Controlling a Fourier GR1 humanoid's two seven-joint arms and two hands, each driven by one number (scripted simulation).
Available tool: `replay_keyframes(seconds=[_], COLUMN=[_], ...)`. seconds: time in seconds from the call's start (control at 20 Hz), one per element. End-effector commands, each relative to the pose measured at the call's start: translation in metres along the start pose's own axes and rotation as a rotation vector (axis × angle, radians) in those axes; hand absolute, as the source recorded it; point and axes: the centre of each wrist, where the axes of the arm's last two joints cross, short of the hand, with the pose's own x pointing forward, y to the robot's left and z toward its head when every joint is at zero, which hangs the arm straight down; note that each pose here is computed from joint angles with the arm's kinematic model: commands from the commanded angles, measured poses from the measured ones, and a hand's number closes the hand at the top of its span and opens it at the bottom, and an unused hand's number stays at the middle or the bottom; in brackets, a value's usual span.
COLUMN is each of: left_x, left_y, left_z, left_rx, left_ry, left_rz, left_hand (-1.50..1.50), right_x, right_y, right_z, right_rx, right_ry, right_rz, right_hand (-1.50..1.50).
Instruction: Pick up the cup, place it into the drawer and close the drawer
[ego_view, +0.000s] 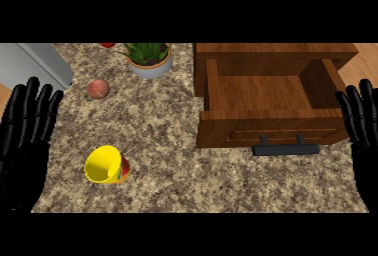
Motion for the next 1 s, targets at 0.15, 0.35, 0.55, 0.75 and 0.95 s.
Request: replay_keyframes(seconds=[0.15,0.35,0.55,0.75,0.95], left_x=[-0.001,-0.030,-0.051,-0.072,-0.105], left_y=[0.017,0.027,0.056,0.070,0.081], left_z=[0.003,0.016,0.003,0.004,0.017], left_rx=[-0.326,-0.375,-0.391,-0.382,-0.370], left_ry=[-0.060,0.173,0.199,0.217,0.300], left_rz=[0.202,0.402,0.443,0.411,0.393], left_hand=[-1.50,-1.50,-1.50,-1.50,-1.50], right_x=[-0.003,-0.008,-0.019,-0.030,-0.020], right_y=[0.004,0.017,0.006,0.015,0.008], right_z=[0.014,0.007,-0.004,-0.018,-0.030], right_rx=[-0.021,0.099,0.119,0.115,0.107], right_ry=[-0.003,0.130,0.142,0.149,0.148], right_rz=[-0.022,-0.083,-0.110,-0.100,-0.093], right_hand=[-1.50,-1.50,-1.50,-1.50,-1.50])
